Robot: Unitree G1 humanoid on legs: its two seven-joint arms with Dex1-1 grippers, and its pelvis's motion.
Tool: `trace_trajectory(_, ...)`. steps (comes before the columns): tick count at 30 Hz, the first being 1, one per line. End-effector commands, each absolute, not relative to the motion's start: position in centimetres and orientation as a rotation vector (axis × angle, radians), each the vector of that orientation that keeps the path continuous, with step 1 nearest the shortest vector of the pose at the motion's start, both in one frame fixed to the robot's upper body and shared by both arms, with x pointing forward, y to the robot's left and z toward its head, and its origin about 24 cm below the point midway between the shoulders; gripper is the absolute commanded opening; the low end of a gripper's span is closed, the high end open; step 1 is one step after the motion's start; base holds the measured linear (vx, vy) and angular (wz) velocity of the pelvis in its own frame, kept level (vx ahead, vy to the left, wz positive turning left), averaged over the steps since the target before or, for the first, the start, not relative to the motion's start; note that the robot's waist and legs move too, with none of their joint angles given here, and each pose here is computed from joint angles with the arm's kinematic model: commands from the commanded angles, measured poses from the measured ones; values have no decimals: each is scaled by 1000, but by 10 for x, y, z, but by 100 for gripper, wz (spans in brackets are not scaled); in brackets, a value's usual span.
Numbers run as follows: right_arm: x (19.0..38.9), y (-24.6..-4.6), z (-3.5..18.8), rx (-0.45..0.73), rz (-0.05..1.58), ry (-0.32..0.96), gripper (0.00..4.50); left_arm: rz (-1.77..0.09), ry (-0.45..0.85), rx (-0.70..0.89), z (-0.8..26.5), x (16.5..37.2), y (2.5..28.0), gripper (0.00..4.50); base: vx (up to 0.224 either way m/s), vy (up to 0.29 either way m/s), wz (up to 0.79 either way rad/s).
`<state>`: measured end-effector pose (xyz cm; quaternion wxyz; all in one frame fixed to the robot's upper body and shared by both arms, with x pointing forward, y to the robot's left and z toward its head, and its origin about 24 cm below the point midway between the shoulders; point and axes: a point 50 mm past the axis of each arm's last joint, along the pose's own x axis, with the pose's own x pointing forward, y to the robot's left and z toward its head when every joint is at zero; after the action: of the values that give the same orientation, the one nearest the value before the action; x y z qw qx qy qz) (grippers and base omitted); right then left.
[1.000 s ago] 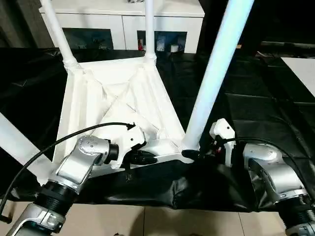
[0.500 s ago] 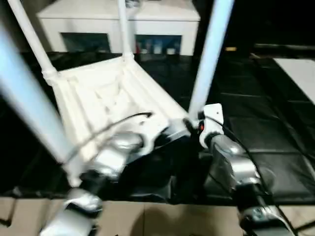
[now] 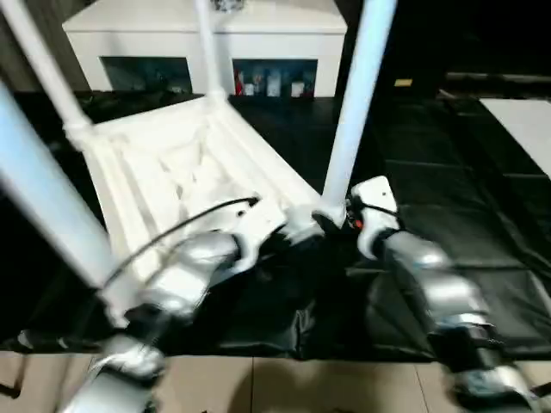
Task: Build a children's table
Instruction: Rotate leg to tighten
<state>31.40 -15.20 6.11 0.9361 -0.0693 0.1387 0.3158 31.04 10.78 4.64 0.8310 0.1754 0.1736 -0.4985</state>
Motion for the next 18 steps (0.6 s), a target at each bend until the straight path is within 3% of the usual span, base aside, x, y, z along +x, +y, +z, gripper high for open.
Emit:
trace_trajectory(1,307,-153,67,-147,784,278,391,-1241,333,336,51,297,104,0,0,0,0)
trace_trajectory(3,294,-162,62,-240,933,329,391,-1358,400,293,48,285,113,0,0,0,0)
trace_trajectory(5,287,-166,58,-251,991,377,391,-1407,428,261,49,280,116,0,0,0,0)
trace_trajectory(14,283,-164,52,-239,1080,418,391,-1425,422,285,52,280,119,0,0,0,0)
trace_trajectory(18,283,-166,52,-237,1082,421,355,-1407,421,285,54,284,121,0,0,0,0)
